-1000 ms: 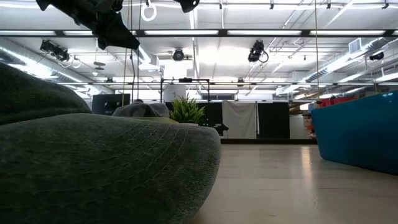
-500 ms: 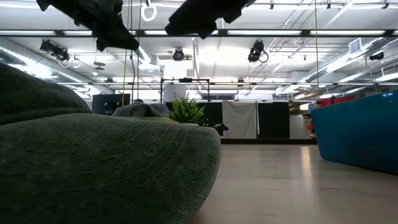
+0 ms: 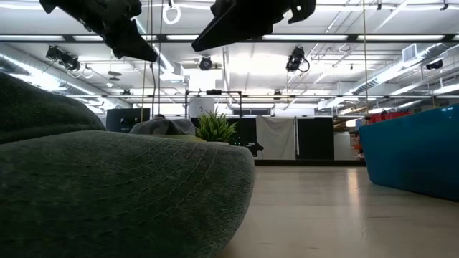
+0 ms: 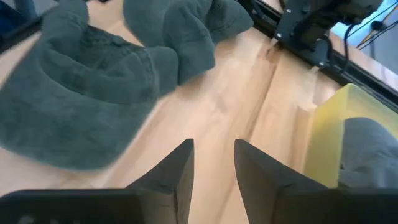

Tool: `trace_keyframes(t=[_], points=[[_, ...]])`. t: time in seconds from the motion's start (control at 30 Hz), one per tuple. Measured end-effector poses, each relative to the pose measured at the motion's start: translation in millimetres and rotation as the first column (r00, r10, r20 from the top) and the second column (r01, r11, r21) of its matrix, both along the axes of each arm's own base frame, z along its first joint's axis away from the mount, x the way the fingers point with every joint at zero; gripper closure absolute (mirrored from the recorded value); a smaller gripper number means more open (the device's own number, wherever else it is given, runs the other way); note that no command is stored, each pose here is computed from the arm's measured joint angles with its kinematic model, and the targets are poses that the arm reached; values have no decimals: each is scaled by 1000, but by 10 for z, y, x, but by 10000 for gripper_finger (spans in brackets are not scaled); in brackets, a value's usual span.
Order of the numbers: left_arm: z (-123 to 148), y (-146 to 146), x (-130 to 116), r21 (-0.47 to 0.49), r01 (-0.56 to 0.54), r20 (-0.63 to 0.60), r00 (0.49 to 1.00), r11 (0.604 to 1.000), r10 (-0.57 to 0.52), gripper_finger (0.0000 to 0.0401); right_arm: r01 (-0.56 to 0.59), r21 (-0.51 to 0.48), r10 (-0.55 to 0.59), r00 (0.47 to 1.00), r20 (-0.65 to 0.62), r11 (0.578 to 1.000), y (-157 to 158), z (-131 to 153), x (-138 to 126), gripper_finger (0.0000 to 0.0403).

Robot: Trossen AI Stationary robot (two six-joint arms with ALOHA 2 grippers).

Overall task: Pick & Place hat
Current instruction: Put the right black cap into the blue bin

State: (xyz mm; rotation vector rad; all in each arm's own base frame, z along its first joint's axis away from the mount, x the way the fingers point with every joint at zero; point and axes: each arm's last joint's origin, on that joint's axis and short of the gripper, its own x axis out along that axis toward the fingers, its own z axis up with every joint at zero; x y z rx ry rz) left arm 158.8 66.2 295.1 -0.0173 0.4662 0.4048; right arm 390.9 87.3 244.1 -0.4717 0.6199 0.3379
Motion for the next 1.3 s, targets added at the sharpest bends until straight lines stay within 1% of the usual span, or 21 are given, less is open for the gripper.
trace_keyframes(t=[0.03,0.1,0.13,0.17,0.2,0.27,0.3,0.33,0.4,0.43,0.5,0.57,0.7,0.77,0.83,0.9,1.03,1.13,1.17,1.23,1.3], points=[[8,2,6,26,13,-1,1000,1000,-13,303,2,-4,-2,1000,1,1000,-20,0,4,285],[54,10,25,54,16,44,999,998,-18,309,13,0,-13,1000,0,1000,-51,0,11,285],[73,12,31,44,7,70,997,999,-10,313,24,9,-24,1000,-2,1000,-65,0,14,285],[76,9,32,7,2,89,996,1000,-2,317,34,19,-34,999,-5,999,-72,0,15,285],[70,1,34,-30,22,99,995,999,-19,321,45,31,-45,999,-7,999,-77,0,16,285],[48,-40,38,-102,142,105,986,985,-132,327,65,53,-64,998,-16,996,-76,-3,14,285],[36,-76,41,-158,218,116,973,963,-201,329,76,67,-75,997,-24,995,-75,-6,11,285],[24,-123,46,-225,288,133,955,931,-264,329,89,81,-86,996,-36,993,-68,-11,5,285],[-1,-237,67,-349,390,157,921,852,-357,328,121,116,-114,991,-65,986,-47,-25,-11,285],[-10,-308,86,-376,422,158,907,825,-391,327,138,135,-128,988,-81,981,-34,-31,-19,285],[-37,-463,117,-398,481,139,873,781,-467,323,168,166,-151,982,-109,972,-6,-43,-36,285],[-61,-624,171,-397,529,122,841,750,-528,316,190,193,-168,978,-126,963,27,-47,-47,285],[-165,-933,266,-384,562,35,802,733,-596,293,213,231,-183,973,-144,949,97,-48,-65,285],[-218,-1099,297,-412,576,9,778,706,-629,279,221,246,-188,971,-150,944,127,-47,-72,285],[-287,-1273,329,-446,571,-22,763,689,-646,267,222,254,-187,970,-155,941,158,-48,-81,285],[-371,-1437,346,-456,536,-75,772,710,-631,259,221,259,-185,970,-157,940,182,-48,-87,285],[-579,-1740,405,-387,476,-181,801,790,-571,255,220,264,-183,970,-157,939,204,-46,-92,285],[-770,-1936,466,-353,428,-236,819,832,-522,255,220,264,-183,970,-158,939,206,-46,-93,285],[-830,-1998,495,-356,400,-236,836,845,-495,255,220,264,-183,970,-158,939,207,-46,-93,285],[-945,-2109,544,-374,363,-234,853,854,-466,255,229,273,-190,968,-161,934,207,-46,-92,285],[-1055,-2218,575,-382,366,-239,848,848,-474,256,239,285,-199,966,-163,928,207,-43,-90,285]])
